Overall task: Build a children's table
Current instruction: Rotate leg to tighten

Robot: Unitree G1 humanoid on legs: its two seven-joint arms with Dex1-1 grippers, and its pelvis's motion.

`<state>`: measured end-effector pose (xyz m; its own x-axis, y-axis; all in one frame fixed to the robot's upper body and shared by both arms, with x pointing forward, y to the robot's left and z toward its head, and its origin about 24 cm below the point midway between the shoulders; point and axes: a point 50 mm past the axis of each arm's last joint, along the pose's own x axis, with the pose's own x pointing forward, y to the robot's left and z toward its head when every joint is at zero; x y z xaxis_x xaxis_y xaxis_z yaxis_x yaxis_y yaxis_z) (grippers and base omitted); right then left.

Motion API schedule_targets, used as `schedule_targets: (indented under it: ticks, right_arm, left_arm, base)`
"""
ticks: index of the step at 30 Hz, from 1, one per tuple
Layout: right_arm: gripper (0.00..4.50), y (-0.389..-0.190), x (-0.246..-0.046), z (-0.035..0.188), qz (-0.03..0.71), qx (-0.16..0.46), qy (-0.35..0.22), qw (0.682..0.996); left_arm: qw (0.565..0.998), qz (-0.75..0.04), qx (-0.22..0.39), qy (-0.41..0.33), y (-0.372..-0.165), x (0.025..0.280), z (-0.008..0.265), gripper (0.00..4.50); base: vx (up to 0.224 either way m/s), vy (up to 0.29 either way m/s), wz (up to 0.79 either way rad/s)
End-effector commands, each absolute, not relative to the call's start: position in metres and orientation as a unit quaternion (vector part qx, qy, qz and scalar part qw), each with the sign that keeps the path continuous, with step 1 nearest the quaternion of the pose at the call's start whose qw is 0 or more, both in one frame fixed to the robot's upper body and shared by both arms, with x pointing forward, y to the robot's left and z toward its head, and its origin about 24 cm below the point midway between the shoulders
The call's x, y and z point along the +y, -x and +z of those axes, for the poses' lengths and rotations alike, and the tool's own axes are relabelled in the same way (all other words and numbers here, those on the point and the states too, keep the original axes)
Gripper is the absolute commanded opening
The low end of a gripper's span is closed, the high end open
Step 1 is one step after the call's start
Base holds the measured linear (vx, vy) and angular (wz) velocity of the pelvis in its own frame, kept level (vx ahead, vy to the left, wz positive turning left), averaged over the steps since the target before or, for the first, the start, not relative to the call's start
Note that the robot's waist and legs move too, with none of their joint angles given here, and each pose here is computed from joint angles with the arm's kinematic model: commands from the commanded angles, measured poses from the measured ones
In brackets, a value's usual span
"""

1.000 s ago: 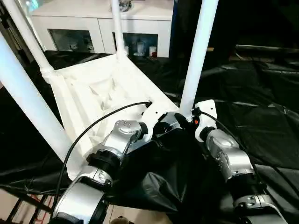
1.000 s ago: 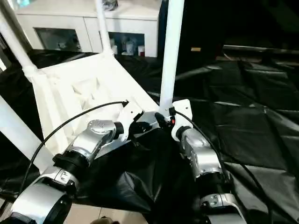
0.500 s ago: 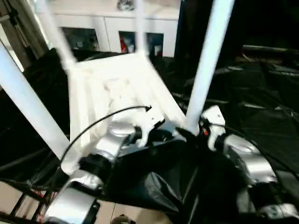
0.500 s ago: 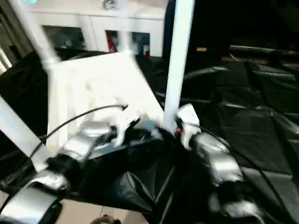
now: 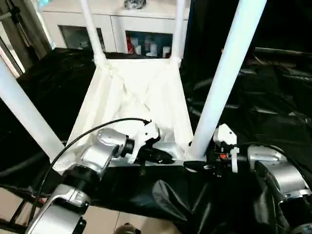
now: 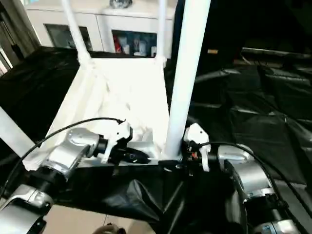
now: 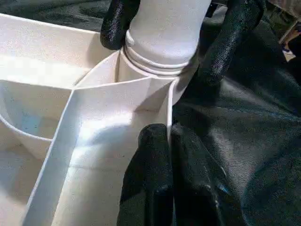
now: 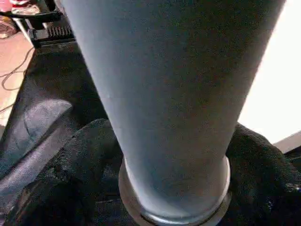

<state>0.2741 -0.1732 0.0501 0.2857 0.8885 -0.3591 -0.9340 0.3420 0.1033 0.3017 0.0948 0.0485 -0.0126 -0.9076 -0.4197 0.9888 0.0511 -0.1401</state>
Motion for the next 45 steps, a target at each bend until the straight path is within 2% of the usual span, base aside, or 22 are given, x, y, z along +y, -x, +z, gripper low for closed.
schedule_targets:
  ticks: [1,7,13,18,20,23,24,27,28,30,32,34,35,36,40,42,45]
  right_arm:
    - [3.23,-0.271,-0.169,0.048,0.586,0.187,0.058,0.786]
    - [2.72,-0.268,-0.167,0.047,0.591,0.194,0.056,0.781]
    - [2.64,-0.265,-0.165,0.044,0.587,0.192,0.048,0.785]
    - [2.63,-0.272,-0.155,0.034,0.530,0.177,0.051,0.827]
    - [2.62,-0.282,-0.149,0.026,0.464,0.184,0.043,0.865]
    - [2.62,-0.296,-0.135,0.017,0.375,0.187,0.033,0.907]
    - [2.62,-0.296,-0.135,0.017,0.375,0.187,0.033,0.907]
    - [2.62,-0.309,-0.117,0.015,0.299,0.188,0.003,0.936]
    - [2.62,-0.309,-0.117,0.015,0.299,0.188,0.003,0.936]
    - [2.62,-0.311,-0.098,0.019,0.314,0.160,0.004,0.936]
    - [2.62,-0.309,-0.093,0.020,0.334,0.153,0.005,0.930]
    - [2.62,-0.308,-0.088,0.023,0.364,0.155,-0.032,0.918]
    - [3.18,-0.308,-0.088,0.025,0.372,0.154,-0.044,0.914]
    - [3.32,-0.308,-0.089,0.025,0.373,0.154,-0.045,0.914]
    - [3.68,-0.309,-0.100,0.030,0.388,0.143,-0.009,0.911]
    - [3.68,-0.309,-0.107,0.032,0.402,0.138,0.004,0.905]
    - [3.68,-0.304,-0.124,0.042,0.457,0.131,0.007,0.880]
  left_arm:
    - [0.674,-0.714,0.166,-0.086,-0.298,0.083,0.062,0.00]
    - [0.669,-0.718,0.169,-0.086,-0.295,0.082,0.061,0.00]
    - [0.679,-0.710,0.163,-0.089,-0.296,0.079,0.061,0.00]
    - [0.733,-0.657,0.154,-0.091,-0.310,0.068,0.059,0.00]
    - [0.771,-0.613,0.143,-0.097,-0.321,0.058,0.061,0.00]
    - [0.806,-0.570,0.134,-0.088,-0.333,0.037,0.068,0.00]
    - [0.806,-0.570,0.134,-0.088,-0.333,0.037,0.068,0.00]
    - [0.814,-0.561,0.133,-0.077,-0.334,0.016,0.071,0.00]
    - [0.814,-0.561,0.133,-0.077,-0.334,0.016,0.071,0.00]
    - [0.813,-0.563,0.127,-0.072,-0.333,0.006,0.072,0.00]
    - [0.812,-0.565,0.125,-0.071,-0.333,0.004,0.072,0.00]
    - [0.807,-0.574,0.122,-0.071,-0.332,0.003,0.072,0.00]
    - [0.803,-0.579,0.119,-0.074,-0.331,0.005,0.072,0.00]
    - [0.802,-0.580,0.118,-0.074,-0.331,0.006,0.072,0.00]
    - [0.798,-0.585,0.123,-0.079,-0.331,0.018,0.068,0.00]
    - [0.792,-0.593,0.124,-0.080,-0.330,0.023,0.067,0.00]
    - [0.769,-0.622,0.125,-0.084,-0.325,0.035,0.066,0.00]
  base:
    - [0.000,0.000,0.00]
    - [0.000,0.000,0.00]
    - [0.000,0.000,0.00]
    - [0.000,0.000,0.00]
    - [0.000,0.000,0.00]
    - [0.000,0.000,0.00]
    - [0.000,0.000,0.00]
    - [0.000,0.000,0.00]
    - [0.000,0.000,0.00]
    - [0.000,0.000,0.00]
    - [0.000,0.000,0.00]
    - [0.000,0.000,0.00]
    - [0.000,0.000,0.00]
    - [0.000,0.000,0.00]
    - [0.000,0.000,0.00]
    - [0.000,0.000,0.00]
    - [0.000,0.000,0.00]
